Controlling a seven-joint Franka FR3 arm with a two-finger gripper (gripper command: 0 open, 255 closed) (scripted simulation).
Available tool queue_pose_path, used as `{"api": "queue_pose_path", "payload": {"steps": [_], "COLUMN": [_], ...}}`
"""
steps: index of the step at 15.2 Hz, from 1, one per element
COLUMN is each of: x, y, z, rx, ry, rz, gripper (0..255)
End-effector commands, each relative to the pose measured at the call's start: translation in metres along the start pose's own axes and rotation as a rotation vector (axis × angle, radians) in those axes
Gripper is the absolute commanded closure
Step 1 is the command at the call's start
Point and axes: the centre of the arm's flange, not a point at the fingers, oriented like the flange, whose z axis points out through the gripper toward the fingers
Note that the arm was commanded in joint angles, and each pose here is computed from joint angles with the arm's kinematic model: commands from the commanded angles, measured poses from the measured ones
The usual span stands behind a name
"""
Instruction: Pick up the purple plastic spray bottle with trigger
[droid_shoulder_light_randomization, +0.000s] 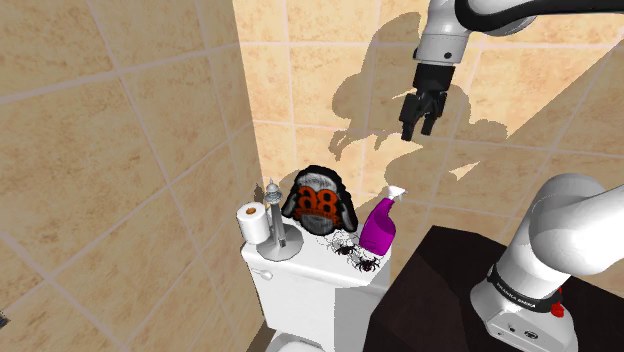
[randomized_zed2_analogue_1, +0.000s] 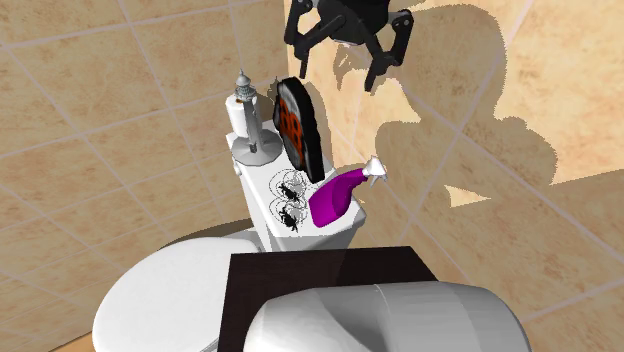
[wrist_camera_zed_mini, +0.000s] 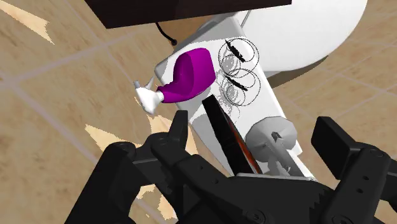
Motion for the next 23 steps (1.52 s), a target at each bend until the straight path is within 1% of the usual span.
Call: {"api": "queue_pose_path", "payload": {"steps": [1,13,23], "x": [0.000,0.048,0.095], "y": [0.000,0.051,0.075], "z": [0.000,0.138,0.255], "rx": [0.000,-0.112,-0.205], "ry": [0.000,-0.140,-0.257], "rz": [0.000,-0.720,-1.320], "gripper": [0,0,0]}}
